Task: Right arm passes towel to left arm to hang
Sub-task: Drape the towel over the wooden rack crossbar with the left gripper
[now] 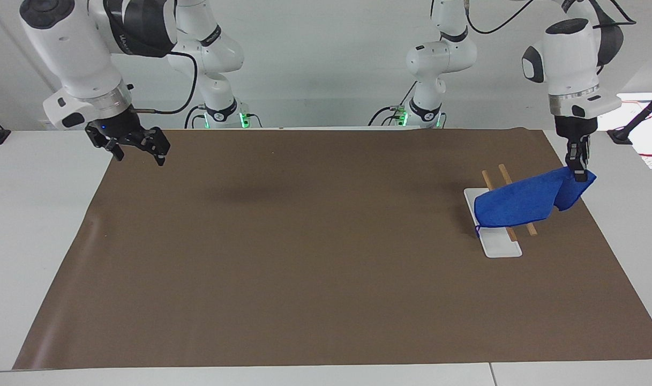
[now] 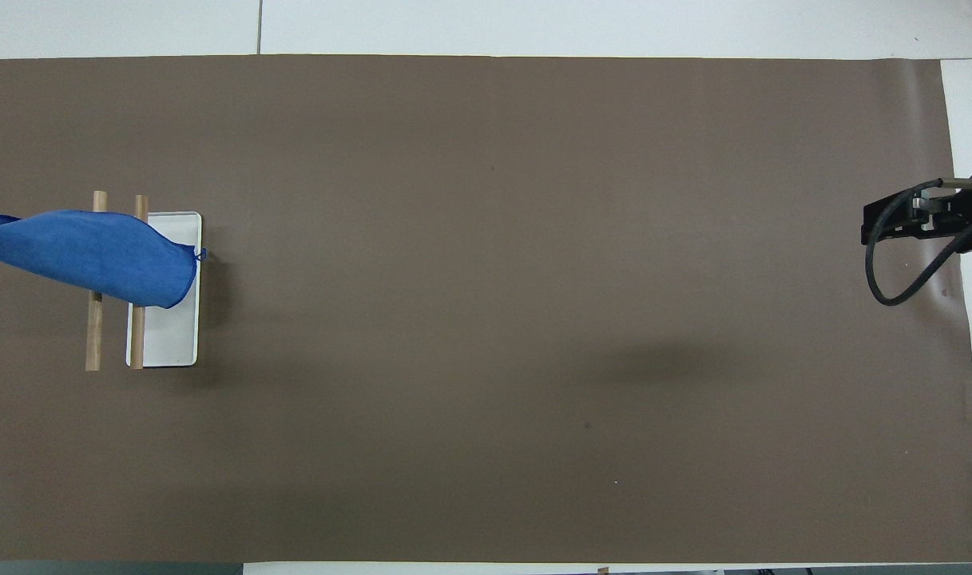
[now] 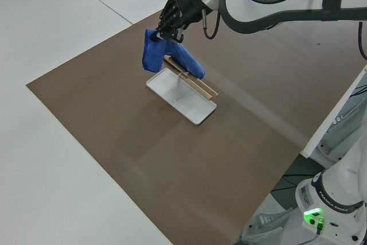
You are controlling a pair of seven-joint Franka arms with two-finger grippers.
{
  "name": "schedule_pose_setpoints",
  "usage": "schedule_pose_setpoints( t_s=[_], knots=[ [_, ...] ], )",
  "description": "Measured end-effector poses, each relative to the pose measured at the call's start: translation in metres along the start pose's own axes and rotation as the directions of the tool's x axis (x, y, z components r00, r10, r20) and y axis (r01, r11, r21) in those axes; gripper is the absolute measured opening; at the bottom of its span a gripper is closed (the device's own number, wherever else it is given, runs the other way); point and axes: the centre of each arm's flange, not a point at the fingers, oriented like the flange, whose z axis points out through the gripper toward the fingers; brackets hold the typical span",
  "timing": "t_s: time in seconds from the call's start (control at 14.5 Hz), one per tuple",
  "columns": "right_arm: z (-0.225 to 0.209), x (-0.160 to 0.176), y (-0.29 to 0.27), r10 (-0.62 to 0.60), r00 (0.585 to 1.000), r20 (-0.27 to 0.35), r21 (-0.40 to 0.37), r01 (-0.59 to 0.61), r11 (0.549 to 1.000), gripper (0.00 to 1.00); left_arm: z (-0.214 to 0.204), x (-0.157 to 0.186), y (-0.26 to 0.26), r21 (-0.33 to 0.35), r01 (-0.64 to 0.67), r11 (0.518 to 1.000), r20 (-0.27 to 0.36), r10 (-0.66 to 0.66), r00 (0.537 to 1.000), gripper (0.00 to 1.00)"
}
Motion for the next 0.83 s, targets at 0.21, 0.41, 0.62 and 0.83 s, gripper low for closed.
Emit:
schedule_pose_setpoints(
  t_s=[0.21,0.41,0.62,0.83],
  knots=[
    [0.009,0.000,0.010,-0.001,1.000,0.017,0.000,0.001,1.000,1.00,0.023,-0.001,-0.020,0.007,0.023,1.000,0.004,-0.023,1.000,0.02],
    [0.010,0.001,0.015,-0.014,1.000,0.011,0.001,0.014,1.000,1.00,0.041,-0.004,-0.033,0.026,0.035,0.999,0.020,-0.036,0.999,0.02],
    [0.009,0.000,0.015,-0.014,1.000,0.010,0.001,0.014,1.000,1.00,0.052,-0.014,-0.042,0.047,0.037,0.998,0.044,-0.039,0.998,0.02],
    [0.008,0.000,0.023,0.001,1.000,0.007,0.002,-0.001,1.000,1.00,0.058,-0.023,-0.046,0.059,0.032,0.998,0.063,-0.036,0.997,0.07]
  ],
)
